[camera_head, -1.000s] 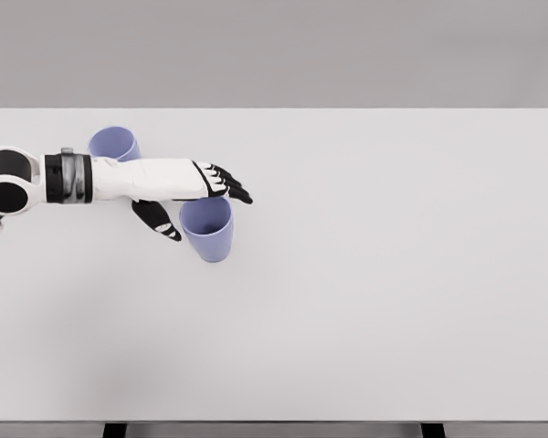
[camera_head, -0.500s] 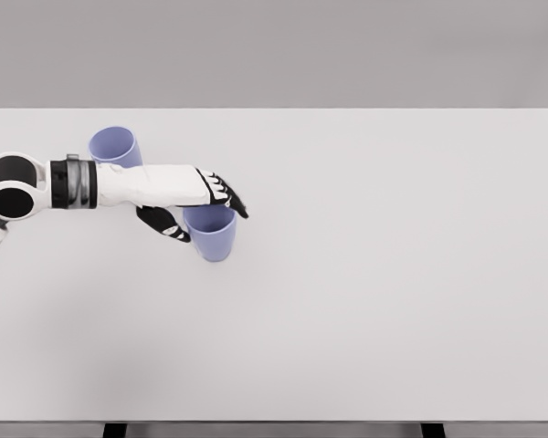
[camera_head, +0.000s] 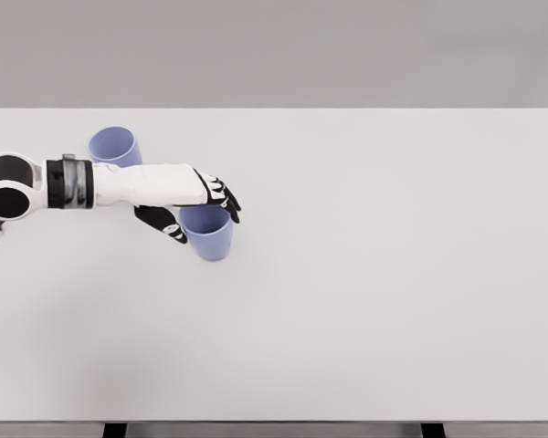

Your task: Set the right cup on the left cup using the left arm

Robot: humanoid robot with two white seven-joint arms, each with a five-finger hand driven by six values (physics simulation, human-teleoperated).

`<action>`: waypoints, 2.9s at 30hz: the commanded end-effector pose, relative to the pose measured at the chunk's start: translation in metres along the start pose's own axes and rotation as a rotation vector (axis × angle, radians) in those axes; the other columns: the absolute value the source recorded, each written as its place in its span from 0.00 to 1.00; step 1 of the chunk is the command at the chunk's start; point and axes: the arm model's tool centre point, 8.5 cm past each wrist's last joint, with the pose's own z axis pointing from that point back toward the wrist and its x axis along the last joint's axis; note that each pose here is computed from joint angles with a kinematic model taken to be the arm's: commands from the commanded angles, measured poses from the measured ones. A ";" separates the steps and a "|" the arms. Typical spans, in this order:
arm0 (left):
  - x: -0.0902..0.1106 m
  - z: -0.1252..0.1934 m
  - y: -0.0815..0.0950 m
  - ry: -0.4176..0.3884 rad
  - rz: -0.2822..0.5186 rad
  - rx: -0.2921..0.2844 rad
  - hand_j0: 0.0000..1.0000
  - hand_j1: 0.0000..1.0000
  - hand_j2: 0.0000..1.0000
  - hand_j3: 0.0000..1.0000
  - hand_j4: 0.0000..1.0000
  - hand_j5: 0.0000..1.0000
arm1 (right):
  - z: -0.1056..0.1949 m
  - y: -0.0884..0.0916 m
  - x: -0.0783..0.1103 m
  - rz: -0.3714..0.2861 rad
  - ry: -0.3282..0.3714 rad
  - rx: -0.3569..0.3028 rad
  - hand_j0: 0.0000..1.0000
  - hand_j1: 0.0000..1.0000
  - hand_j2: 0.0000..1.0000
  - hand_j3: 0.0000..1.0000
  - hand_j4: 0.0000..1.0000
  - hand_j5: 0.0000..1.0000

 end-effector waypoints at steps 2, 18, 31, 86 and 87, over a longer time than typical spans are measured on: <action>0.000 0.004 0.007 0.000 0.002 0.019 0.62 0.62 0.62 0.62 0.62 0.62 | 0.000 0.000 -0.001 -0.001 0.002 0.000 1.00 1.00 1.00 1.00 1.00 1.00; -0.004 0.091 0.067 0.097 -0.027 0.134 0.59 0.59 0.59 0.59 0.59 0.59 | 0.000 0.000 -0.001 0.000 0.002 -0.001 1.00 1.00 1.00 1.00 1.00 1.00; -0.006 0.131 0.105 0.171 -0.080 0.177 0.60 0.60 0.60 0.60 0.60 0.60 | 0.000 0.000 -0.001 0.000 0.002 0.000 1.00 1.00 1.00 1.00 1.00 1.00; -0.073 0.150 0.095 0.355 0.045 0.183 0.62 0.62 0.62 0.62 0.62 0.62 | 0.000 0.000 -0.001 0.001 0.001 -0.001 1.00 1.00 1.00 1.00 1.00 1.00; -0.074 0.150 0.094 0.356 0.048 0.183 0.62 0.62 0.62 0.62 0.62 0.62 | 0.000 0.000 -0.001 -0.001 0.002 0.000 1.00 1.00 1.00 1.00 1.00 1.00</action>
